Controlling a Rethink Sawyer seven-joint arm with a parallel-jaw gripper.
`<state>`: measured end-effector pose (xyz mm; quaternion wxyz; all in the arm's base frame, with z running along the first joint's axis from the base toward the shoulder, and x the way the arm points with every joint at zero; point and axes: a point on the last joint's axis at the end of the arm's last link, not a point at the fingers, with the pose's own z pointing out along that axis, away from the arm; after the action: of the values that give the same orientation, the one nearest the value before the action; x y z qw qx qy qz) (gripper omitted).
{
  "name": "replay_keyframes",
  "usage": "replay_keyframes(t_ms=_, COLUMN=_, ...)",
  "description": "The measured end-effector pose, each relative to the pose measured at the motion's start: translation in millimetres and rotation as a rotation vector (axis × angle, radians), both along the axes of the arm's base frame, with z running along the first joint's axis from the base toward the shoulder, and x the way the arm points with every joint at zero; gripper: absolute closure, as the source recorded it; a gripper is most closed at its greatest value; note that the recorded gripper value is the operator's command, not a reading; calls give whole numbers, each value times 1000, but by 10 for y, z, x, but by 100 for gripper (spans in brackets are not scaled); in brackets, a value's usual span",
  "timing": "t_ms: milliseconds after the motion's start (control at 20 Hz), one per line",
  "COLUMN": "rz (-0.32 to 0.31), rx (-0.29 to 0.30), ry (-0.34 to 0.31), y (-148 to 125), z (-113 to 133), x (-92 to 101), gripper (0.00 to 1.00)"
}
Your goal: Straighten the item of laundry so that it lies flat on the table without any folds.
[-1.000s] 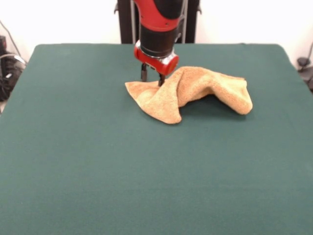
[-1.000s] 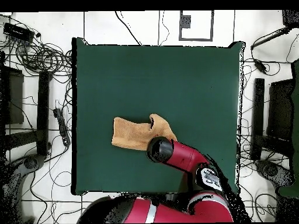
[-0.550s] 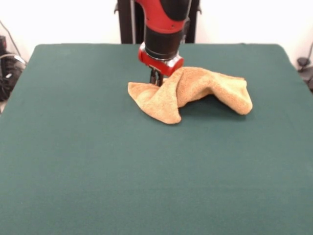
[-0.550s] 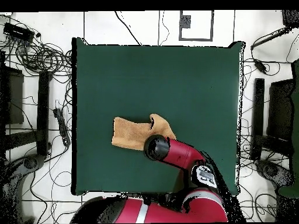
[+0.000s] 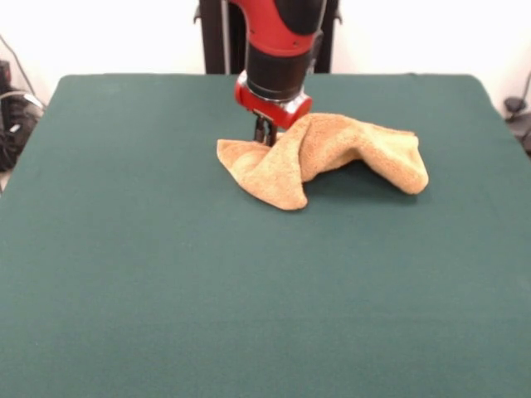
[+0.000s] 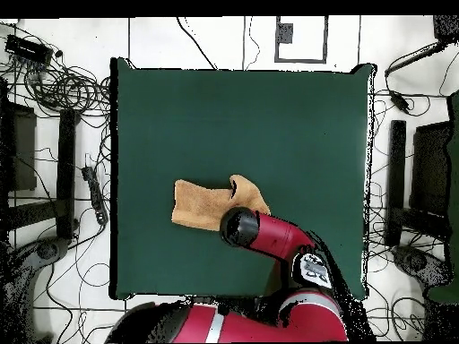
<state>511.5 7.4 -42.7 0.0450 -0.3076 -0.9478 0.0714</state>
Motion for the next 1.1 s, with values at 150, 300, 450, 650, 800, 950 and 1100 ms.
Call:
replay_keyframes(t_ms=150, rz=10, rx=-2, ry=0, y=-10, z=4, x=-9, gripper=100)
replay_keyframes(t_ms=300, rz=21, rx=-5, ry=0, y=-57, z=9, x=-25, gripper=100)
replay_keyframes(t_ms=450, rz=27, rx=-9, ry=1, y=-131, z=14, x=-42, gripper=100)
replay_keyframes(t_ms=650, rz=34, rx=-28, ry=11, y=-355, z=26, x=-122, gripper=100)
replay_keyframes(t_ms=800, rz=42, rx=-44, ry=19, y=-575, z=49, x=-202, gripper=100)
replay_keyframes(t_ms=950, rz=44, rx=-59, ry=9, y=-876, z=160, x=-253, gripper=100)
replay_keyframes(t_ms=1100, rz=22, rx=-79, ry=-8, y=-1233, z=427, x=-297, gripper=100)
